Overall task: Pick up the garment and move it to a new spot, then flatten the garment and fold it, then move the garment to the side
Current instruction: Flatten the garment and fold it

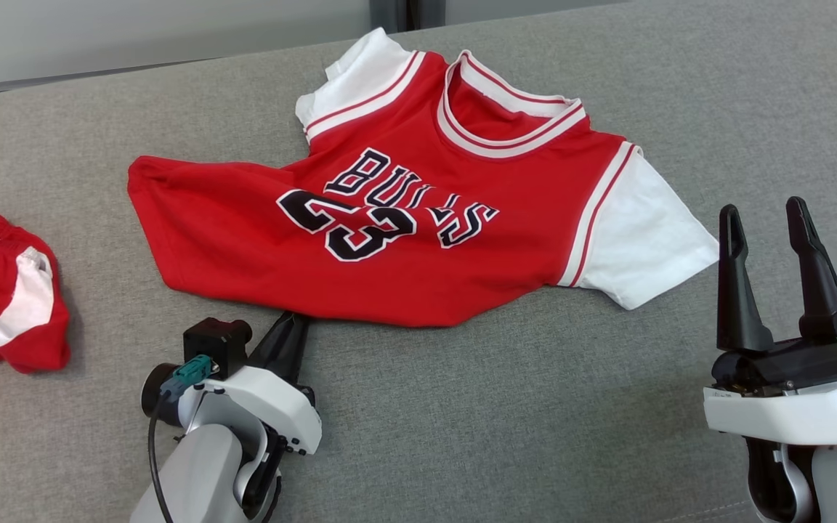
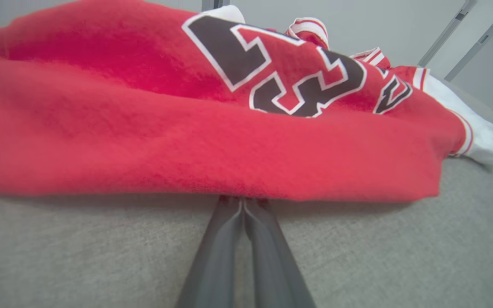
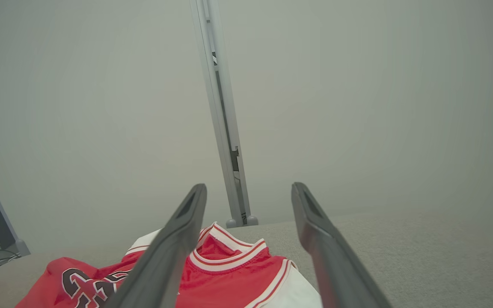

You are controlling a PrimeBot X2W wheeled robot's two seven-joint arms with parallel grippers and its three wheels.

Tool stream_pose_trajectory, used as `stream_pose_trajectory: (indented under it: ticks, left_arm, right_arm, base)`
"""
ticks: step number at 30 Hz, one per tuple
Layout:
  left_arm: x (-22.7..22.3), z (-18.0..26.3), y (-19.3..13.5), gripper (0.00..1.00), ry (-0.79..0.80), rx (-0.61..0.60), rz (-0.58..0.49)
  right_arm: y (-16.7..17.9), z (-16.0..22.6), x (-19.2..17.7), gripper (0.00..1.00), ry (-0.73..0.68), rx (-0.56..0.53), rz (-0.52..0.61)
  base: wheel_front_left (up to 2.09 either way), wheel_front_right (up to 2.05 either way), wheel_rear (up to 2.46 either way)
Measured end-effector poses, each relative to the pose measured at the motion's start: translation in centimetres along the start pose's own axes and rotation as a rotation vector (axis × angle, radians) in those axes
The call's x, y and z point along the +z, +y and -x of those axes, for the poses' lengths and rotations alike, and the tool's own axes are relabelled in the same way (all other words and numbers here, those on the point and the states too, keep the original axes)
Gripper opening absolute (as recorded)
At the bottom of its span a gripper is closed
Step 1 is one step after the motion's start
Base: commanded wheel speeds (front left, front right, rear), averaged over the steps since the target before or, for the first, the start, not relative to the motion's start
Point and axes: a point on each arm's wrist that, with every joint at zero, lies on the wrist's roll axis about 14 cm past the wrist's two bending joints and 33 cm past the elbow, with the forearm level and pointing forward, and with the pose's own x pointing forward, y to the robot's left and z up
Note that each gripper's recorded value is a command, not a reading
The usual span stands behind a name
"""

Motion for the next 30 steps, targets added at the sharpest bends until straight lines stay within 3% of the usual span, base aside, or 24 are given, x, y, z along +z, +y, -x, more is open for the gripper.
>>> stream_pose_trajectory:
  ticks: [30]
  left_arm:
    - [12.9, 7.3, 1.8, 0.0, -0.445, 0.117, -0.057]
  right_arm:
    - [3.0, 1.2, 2.9, 1.0, -0.061, 0.078, -0.018]
  base:
    - [0.0, 0.0, 0.0]
